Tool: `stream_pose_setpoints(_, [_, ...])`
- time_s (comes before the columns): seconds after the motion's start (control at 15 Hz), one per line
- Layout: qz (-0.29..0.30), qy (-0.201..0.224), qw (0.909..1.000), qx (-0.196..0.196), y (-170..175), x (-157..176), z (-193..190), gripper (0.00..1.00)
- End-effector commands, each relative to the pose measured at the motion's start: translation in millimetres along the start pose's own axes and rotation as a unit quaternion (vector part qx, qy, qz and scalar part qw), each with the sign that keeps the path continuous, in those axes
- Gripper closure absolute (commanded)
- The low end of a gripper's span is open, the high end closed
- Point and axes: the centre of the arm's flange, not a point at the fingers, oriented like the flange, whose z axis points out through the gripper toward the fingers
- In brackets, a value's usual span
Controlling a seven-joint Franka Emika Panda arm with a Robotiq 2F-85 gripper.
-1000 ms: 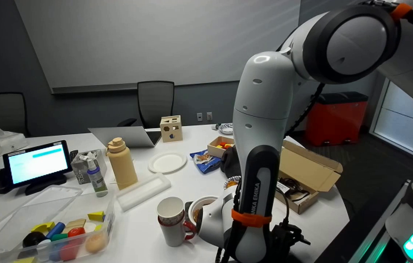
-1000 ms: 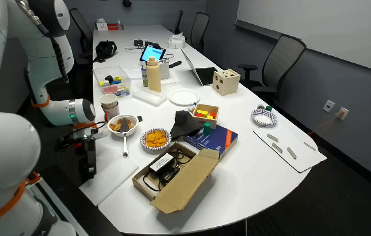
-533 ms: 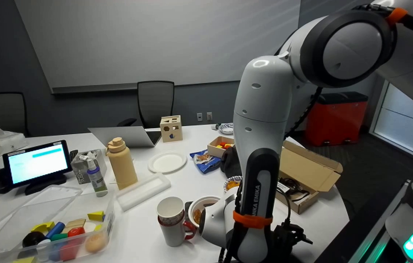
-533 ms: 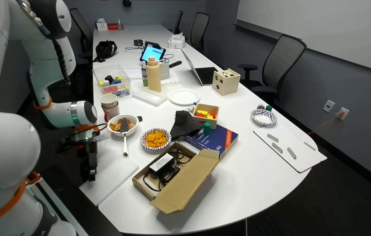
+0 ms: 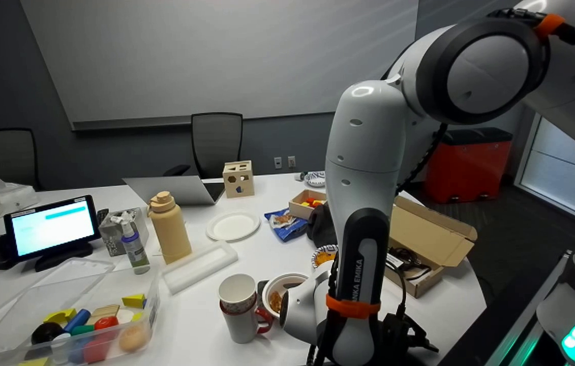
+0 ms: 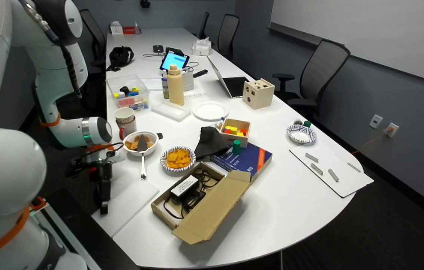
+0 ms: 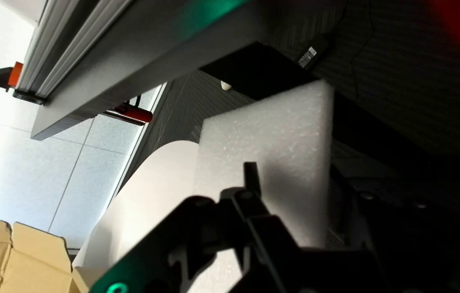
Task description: Put the foam in the brown box.
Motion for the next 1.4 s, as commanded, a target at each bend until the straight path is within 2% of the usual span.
stream_pose_setpoints(0.0, [0.001, 0.011, 0.9999, -0.003, 3.2, 1.1, 2.8, 0.89])
stream_pose_setpoints(0.07, [0.0, 0.011, 0.9999, -0.003, 4.7, -0.3, 0.8, 0.95])
stream_pose_setpoints(0.2, [-0.001, 0.006, 1.0, 0.002, 9.5, -4.2, -9.4, 0.99])
stream_pose_setpoints(0.6, [-0.003, 0.021, 0.9995, 0.025, 37.1, -27.6, -66.4, 0.97])
stream_pose_setpoints(1.0, [-0.042, 0.046, 0.9954, 0.073, 42.9, -58.1, -113.8, 0.97])
stream_pose_setpoints(1.33, [-0.04, 0.076, 0.9918, 0.095, 54.4, -83.2, -149.3, 0.97])
